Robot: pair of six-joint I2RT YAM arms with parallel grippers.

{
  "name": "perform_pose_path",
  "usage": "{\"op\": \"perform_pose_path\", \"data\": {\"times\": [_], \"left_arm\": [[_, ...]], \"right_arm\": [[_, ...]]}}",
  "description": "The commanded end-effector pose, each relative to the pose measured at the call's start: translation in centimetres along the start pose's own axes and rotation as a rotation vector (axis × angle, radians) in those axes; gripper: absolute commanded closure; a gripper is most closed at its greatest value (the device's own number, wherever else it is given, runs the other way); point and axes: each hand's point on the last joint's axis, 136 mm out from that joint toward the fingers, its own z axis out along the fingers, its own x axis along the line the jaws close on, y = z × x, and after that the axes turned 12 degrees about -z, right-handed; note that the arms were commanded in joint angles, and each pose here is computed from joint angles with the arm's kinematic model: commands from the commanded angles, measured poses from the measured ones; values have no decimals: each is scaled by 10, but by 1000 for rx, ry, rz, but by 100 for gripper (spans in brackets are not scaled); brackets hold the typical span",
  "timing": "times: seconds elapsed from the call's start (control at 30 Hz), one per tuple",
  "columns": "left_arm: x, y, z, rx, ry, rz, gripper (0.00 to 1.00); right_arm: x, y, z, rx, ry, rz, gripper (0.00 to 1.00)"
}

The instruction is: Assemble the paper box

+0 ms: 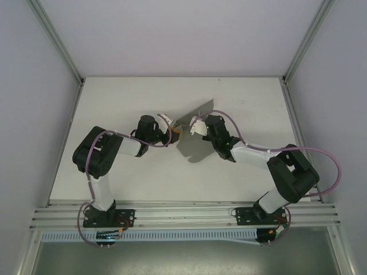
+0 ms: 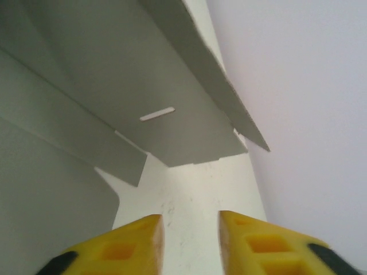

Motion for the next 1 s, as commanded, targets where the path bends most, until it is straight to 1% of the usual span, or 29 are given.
{"op": "perform_pose_path", "data": {"times": [0.0,0.07,0.1,0.13,0.17,0.27,0.37,0.43,0.5,0.57,0.6,0.63,0.67,0.7,0.8,0.83,0.87,0.93,0.97], "left_arm": [[-8,1,-4,14,-39,38,100],[-12,2,-3,18,-60,49,100],[-13,2,-3,21,-63,48,100],[-13,2,-3,26,-67,49,100],[-13,0,-2,32,-68,47,99],[-13,-1,-1,39,-75,49,99],[-13,-3,1,50,-81,40,99],[-13,-3,2,57,-85,40,98],[-12,-3,2,62,-81,41,98],[-11,-3,2,66,-72,39,98],[-11,-3,2,66,-72,40,98],[-12,-2,1,63,-72,43,98],[-13,-2,1,61,-77,45,98],[-13,-2,1,61,-80,47,97],[-14,0,3,60,-89,45,97],[-14,0,3,62,-91,44,97],[-13,0,3,63,-88,44,97],[-14,2,2,59,-85,44,95],[-15,4,1,52,-84,40,93]], "right_arm": [[-43,14,-10,-127,-73,26,58],[-50,11,-6,-165,-3,65,49],[-51,3,-2,-173,49,80,47],[-46,2,0,-206,119,70,29],[-40,2,1,-249,167,35,1],[-41,5,15,-277,173,-22,1],[-32,3,32,-280,249,-70,1],[-36,5,44,-285,248,-94,1],[-36,10,49,-299,299,-108,2],[-34,13,49,-309,350,-117,8],[-33,13,50,-306,357,-126,12],[-34,11,51,-299,355,-128,19],[-32,10,50,-297,363,-136,27],[-30,9,51,-293,370,-132,38],[-21,6,54,-274,406,-138,66],[-17,4,54,-259,420,-145,73],[-14,2,53,-242,427,-150,82],[-8,1,47,-236,437,-156,97],[-8,2,43,-234,429,-157,100]]}}
